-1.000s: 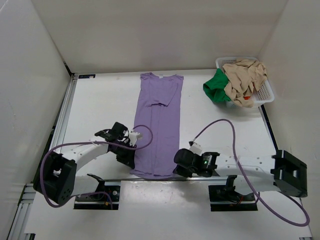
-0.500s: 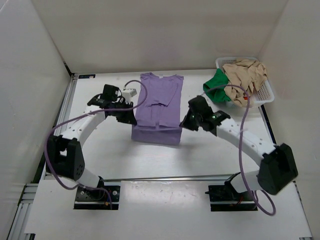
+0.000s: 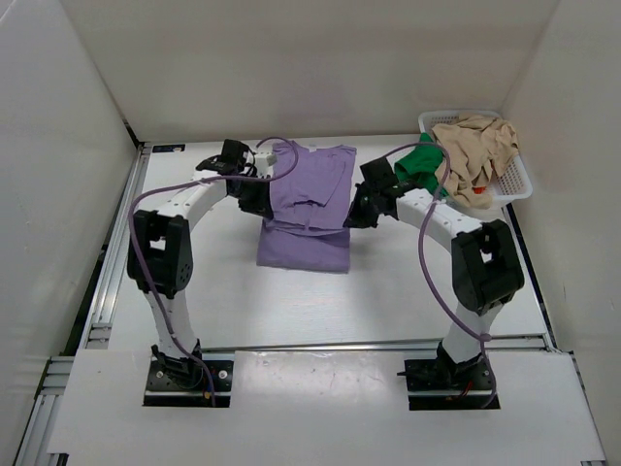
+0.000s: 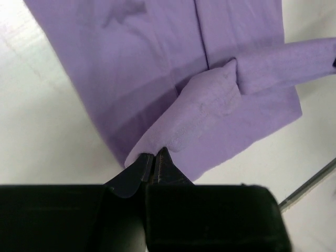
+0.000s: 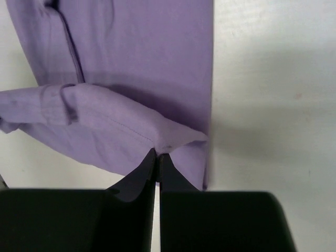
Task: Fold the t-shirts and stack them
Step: Fold the folded rectangular tshirt in 1/3 of the way
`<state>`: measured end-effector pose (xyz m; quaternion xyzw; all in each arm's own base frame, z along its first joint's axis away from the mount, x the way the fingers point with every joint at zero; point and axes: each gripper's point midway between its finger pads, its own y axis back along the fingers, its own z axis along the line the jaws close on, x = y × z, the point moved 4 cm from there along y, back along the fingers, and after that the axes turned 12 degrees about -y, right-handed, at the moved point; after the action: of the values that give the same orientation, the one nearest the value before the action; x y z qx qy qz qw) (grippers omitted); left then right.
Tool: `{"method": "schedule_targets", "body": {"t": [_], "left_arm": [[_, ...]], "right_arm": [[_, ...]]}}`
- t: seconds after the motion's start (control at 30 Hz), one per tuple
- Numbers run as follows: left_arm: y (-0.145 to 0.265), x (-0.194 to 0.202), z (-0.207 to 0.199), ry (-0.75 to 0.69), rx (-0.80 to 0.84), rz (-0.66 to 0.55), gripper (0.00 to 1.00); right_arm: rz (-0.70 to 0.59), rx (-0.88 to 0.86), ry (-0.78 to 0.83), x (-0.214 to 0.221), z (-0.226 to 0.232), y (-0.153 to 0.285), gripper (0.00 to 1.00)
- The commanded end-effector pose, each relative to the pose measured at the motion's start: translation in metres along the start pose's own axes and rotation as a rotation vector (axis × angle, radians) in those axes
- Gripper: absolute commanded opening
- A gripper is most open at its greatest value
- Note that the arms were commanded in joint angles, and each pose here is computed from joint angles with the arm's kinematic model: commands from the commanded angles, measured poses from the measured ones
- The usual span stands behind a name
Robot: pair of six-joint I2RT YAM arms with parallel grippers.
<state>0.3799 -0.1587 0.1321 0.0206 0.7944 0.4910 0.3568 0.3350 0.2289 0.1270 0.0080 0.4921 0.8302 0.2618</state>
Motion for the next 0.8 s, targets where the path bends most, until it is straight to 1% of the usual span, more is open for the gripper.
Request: {"method": "schedule_targets", "body": {"t": [0.0,0.03,0.07,0.1,0.13,0.2,0.23,0.27,0.3,0.33,0.37,0.4,0.43,0.47,0.53,0.57,0.6,0.67,0.7,0.73,0.77], "left_arm": [[-0.002,-0.021,0.010,-0.003,0.020,-0.032,0.10],[-0.003,-0.026,0.014,0.001,0.030,-0.043,0.10],[-0.004,-0.026,0.021,0.016,0.031,-0.044,0.10],[-0.007,-0.023,0.024,0.029,0.041,-0.038,0.10],[-0.013,-0.020,0.034,0.048,0.036,-0.029,0.10],[-0.017,-0.022,0.042,0.062,0.041,-0.031,0.22],[-0.022,-0.021,0.051,0.076,0.037,-0.025,0.28],[-0.025,-0.022,0.053,0.077,0.037,-0.024,0.33],[-0.026,-0.022,0.059,0.085,0.033,-0.025,0.44],[-0.032,-0.022,0.062,0.089,0.034,-0.019,0.50],[-0.025,-0.031,0.067,0.085,0.023,-0.043,0.55],[-0.026,-0.035,0.069,0.082,0.021,-0.048,0.63],[-0.023,-0.040,0.072,0.074,-0.005,-0.058,0.65],[-0.018,-0.051,0.075,0.059,-0.027,-0.083,0.67],[0.000,-0.062,0.077,0.042,-0.093,-0.108,0.67],[0.016,-0.068,0.075,0.031,-0.137,-0.126,0.67],[0.023,-0.069,0.072,0.027,-0.140,-0.136,0.66],[0.042,-0.068,0.064,0.012,-0.192,-0.150,0.63],[0.034,-0.055,0.052,0.004,-0.193,-0.107,0.61],[0.032,-0.051,0.044,-0.011,-0.209,-0.090,0.60],[0.035,-0.048,0.037,-0.033,-0.261,-0.076,0.60]], "right_arm": [[-0.043,-0.087,-0.002,-0.030,0.025,0.000,0.00],[-0.021,-0.079,-0.005,-0.030,0.025,-0.011,0.00],[-0.037,-0.089,-0.011,-0.042,0.032,-0.010,0.00],[-0.018,-0.083,-0.022,-0.041,0.033,-0.014,0.00],[-0.004,-0.054,-0.038,-0.045,0.026,-0.026,0.00],[0.014,-0.019,-0.056,-0.053,0.022,-0.039,0.00],[0.015,-0.008,-0.076,-0.057,0.019,-0.043,0.02],[0.012,-0.004,-0.084,-0.062,0.017,-0.046,0.07],[0.025,0.025,-0.117,-0.064,0.006,-0.054,0.15],[0.016,0.014,-0.114,-0.068,0.011,-0.054,0.25],[0.006,0.016,-0.128,-0.076,0.008,-0.055,0.38],[-0.003,0.014,-0.134,-0.082,0.008,-0.056,0.43],[-0.005,0.021,-0.145,-0.088,0.005,-0.057,0.46],[-0.028,0.001,-0.133,-0.099,0.011,-0.050,0.50],[-0.054,0.004,-0.088,-0.106,0.015,-0.041,0.50],[-0.080,0.008,-0.058,-0.108,0.016,-0.028,0.50],[-0.092,0.012,-0.057,-0.107,0.014,-0.022,0.50],[-0.088,0.023,-0.026,-0.095,0.011,-0.013,0.50],[-0.096,0.016,-0.013,-0.087,0.014,-0.003,0.50],[-0.045,0.047,-0.009,-0.066,0.000,-0.008,0.48],[-0.021,0.019,0.000,-0.055,0.003,-0.001,0.47]]}}
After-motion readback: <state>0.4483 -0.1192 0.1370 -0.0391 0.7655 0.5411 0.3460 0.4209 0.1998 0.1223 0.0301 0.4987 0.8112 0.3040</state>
